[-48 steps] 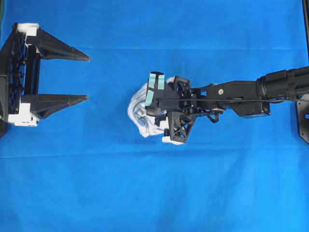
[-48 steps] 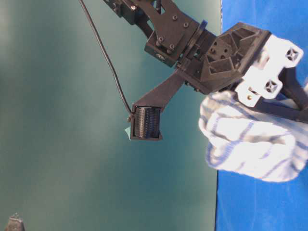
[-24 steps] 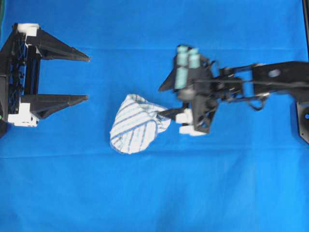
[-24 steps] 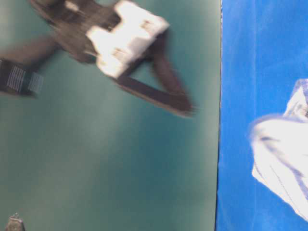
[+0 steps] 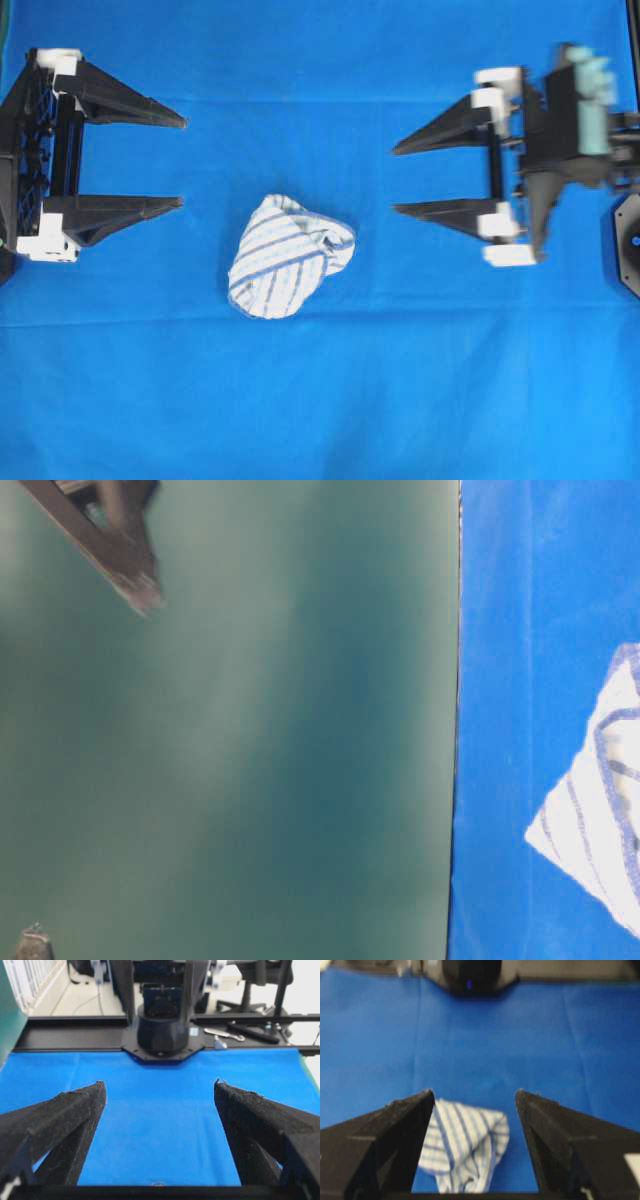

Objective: Hand over the towel.
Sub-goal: 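Open the right gripper and retract it to the right side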

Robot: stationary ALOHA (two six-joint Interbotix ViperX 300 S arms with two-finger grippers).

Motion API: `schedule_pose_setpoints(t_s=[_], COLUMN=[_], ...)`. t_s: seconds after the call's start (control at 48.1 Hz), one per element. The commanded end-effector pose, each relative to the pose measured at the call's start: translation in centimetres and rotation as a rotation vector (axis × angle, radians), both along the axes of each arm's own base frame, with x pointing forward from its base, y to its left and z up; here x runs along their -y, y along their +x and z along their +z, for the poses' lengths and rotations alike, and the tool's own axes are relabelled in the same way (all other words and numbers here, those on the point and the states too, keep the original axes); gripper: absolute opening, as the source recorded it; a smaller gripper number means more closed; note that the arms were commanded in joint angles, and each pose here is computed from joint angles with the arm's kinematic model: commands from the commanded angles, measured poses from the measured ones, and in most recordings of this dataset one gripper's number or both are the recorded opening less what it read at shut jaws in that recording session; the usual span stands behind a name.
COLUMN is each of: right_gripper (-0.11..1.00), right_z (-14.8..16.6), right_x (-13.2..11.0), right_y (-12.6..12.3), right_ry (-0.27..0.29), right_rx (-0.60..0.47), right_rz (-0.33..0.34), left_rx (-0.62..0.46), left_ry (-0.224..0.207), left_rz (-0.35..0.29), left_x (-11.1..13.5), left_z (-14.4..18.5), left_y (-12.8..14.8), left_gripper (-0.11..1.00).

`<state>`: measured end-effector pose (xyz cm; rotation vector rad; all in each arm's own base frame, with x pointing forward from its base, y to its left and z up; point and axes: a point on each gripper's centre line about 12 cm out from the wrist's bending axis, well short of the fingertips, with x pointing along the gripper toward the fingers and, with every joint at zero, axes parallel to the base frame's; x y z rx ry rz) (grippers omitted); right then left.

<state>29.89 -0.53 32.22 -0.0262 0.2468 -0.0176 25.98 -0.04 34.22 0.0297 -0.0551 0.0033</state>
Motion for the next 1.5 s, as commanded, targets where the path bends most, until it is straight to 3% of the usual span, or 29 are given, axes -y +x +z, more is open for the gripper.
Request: schedule_pose_setpoints(t_s=[0.0, 0.395, 0.748, 1.081, 1.309, 1.475], right_gripper=[0.69, 0.69, 0.69, 0.69, 0.69, 0.69], right_z=[0.7, 0.4, 0.7, -3.9, -7.9, -9.6], right_x=[-0.1, -0.1, 0.0, -0.1, -0.2, -0.1], right_y=[-0.6, -0.9, -7.7, -12.5, -12.9, -12.4], right_ry=[-0.007, -0.008, -0.007, -0.010, -0.005, 0.010], right_rx=[0.061, 0.071, 0.090, 0.106, 0.075, 0.045], right_rz=[0.010, 0.013, -0.007, -0.008, 0.001, -0.004], left_rx=[0.014, 0.012, 0.000, 0.011, -0.037, -0.071], left_ry=[-0.003, -0.003, 0.001, 0.006, 0.009, 0.019], left_rz=[-0.001, 0.000, -0.014, -0.014, -0.005, 0.002], left_x=[0.0, 0.0, 0.2, 0.2, 0.0, -0.1], left_z=[0.4, 0.4, 0.3, -4.5, -8.8, -10.2], left_y=[0.0, -0.1, -5.7, -10.4, -11.6, -11.6], left_gripper=[0.91, 0.91, 0.90, 0.90, 0.90, 0.90])
